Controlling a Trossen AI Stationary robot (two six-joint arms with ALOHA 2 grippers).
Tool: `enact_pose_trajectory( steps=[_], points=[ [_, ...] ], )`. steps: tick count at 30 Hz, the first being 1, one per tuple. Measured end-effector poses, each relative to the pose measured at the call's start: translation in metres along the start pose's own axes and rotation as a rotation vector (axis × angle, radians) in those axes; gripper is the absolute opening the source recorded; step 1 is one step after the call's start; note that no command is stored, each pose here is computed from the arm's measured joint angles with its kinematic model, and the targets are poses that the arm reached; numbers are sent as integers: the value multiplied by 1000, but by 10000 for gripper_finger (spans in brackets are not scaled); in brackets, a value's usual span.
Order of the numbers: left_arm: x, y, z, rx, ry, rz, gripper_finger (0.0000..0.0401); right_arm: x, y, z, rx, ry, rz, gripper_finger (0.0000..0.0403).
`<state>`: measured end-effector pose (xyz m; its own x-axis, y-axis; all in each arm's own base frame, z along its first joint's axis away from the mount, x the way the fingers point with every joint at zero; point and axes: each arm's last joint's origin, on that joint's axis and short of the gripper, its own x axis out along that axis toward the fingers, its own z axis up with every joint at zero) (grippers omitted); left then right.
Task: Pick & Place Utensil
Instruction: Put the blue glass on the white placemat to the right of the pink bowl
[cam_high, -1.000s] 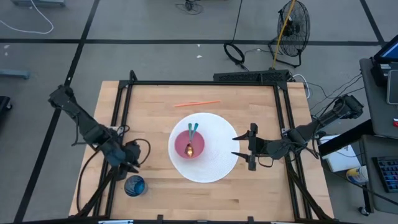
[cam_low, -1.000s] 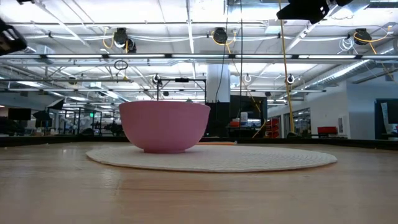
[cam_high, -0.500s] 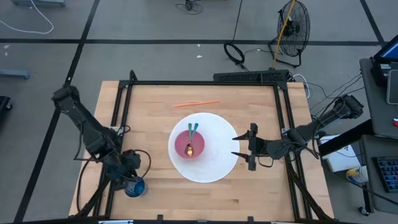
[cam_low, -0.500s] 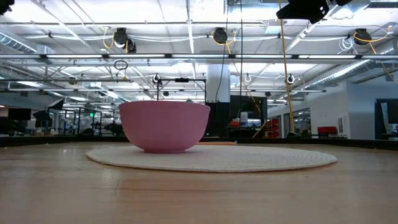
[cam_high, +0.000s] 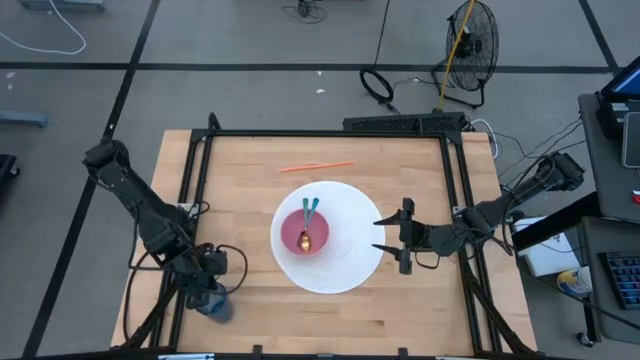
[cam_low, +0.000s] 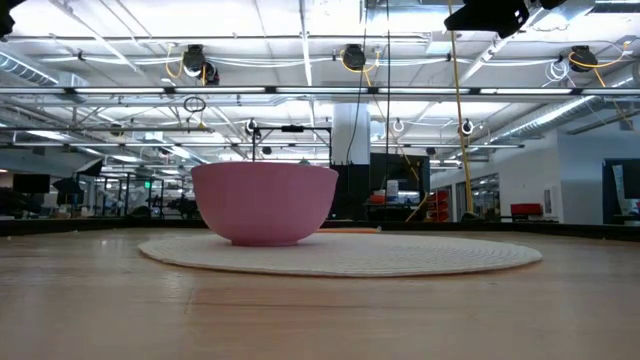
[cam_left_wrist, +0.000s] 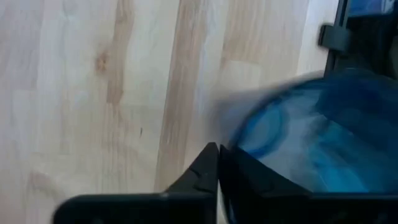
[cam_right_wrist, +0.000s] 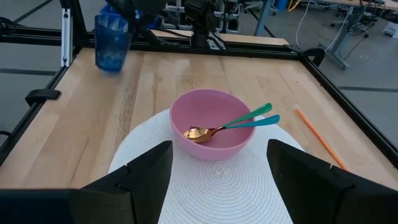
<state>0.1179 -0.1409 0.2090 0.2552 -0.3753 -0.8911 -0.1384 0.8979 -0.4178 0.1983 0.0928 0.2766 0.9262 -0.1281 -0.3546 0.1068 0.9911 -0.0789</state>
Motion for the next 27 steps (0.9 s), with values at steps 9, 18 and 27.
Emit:
enact_pose_trajectory(
  steps=[9,18,27],
  points=[
    [-1,4,8,39,-38,14,8,6,1,-17,-12,-25,4,256],
    [-6,17,46,146,-208,5,7,9,1,-28,-6,-52,8,256],
    [-3,11,100,305,-265,82,7,8,1,-25,-13,-81,15,256]
  ],
)
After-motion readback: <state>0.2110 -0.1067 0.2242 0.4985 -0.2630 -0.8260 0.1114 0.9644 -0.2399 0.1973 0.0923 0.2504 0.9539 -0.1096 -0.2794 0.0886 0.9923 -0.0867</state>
